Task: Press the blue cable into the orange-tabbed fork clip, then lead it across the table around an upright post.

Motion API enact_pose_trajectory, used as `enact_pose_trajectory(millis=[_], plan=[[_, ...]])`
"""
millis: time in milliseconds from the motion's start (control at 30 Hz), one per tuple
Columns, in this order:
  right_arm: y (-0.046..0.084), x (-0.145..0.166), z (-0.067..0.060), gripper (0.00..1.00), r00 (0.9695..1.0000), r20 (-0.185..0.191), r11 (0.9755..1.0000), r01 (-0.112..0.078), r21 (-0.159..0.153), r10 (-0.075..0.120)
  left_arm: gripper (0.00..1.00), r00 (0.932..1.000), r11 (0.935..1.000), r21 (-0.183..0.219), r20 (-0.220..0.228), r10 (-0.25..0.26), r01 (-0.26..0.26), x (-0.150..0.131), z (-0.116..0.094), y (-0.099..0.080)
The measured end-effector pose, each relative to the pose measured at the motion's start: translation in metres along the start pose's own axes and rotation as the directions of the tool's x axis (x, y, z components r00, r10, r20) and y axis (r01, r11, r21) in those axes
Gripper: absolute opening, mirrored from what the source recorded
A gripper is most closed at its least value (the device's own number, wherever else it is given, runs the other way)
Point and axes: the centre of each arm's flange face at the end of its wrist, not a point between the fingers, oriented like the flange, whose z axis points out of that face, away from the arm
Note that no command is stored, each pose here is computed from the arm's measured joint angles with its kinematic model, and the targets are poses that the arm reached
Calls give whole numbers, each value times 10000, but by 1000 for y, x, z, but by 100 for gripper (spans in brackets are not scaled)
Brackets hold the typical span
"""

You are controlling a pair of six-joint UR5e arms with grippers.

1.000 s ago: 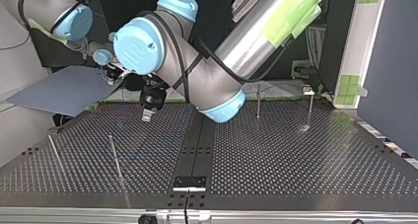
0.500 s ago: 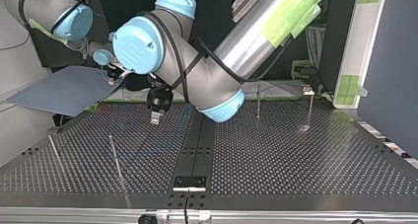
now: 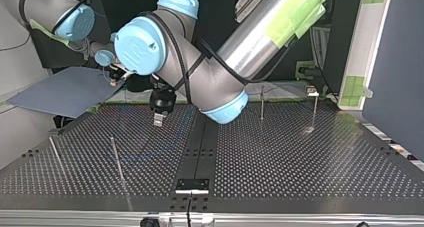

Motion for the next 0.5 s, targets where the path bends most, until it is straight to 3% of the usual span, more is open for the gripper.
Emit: enact_pose_trajectory(millis=[333, 500], plan=[[0, 0, 0, 0, 10000, -2, 10000, -1, -3, 1, 100, 10000, 10000, -16, -56, 59, -59, 2, -10, 2], [1, 0, 0, 0, 10000, -1, 10000, -2, -8, 2, 100, 9988, 9992, -38, 289, -391, 392, -7, -18, 14]])
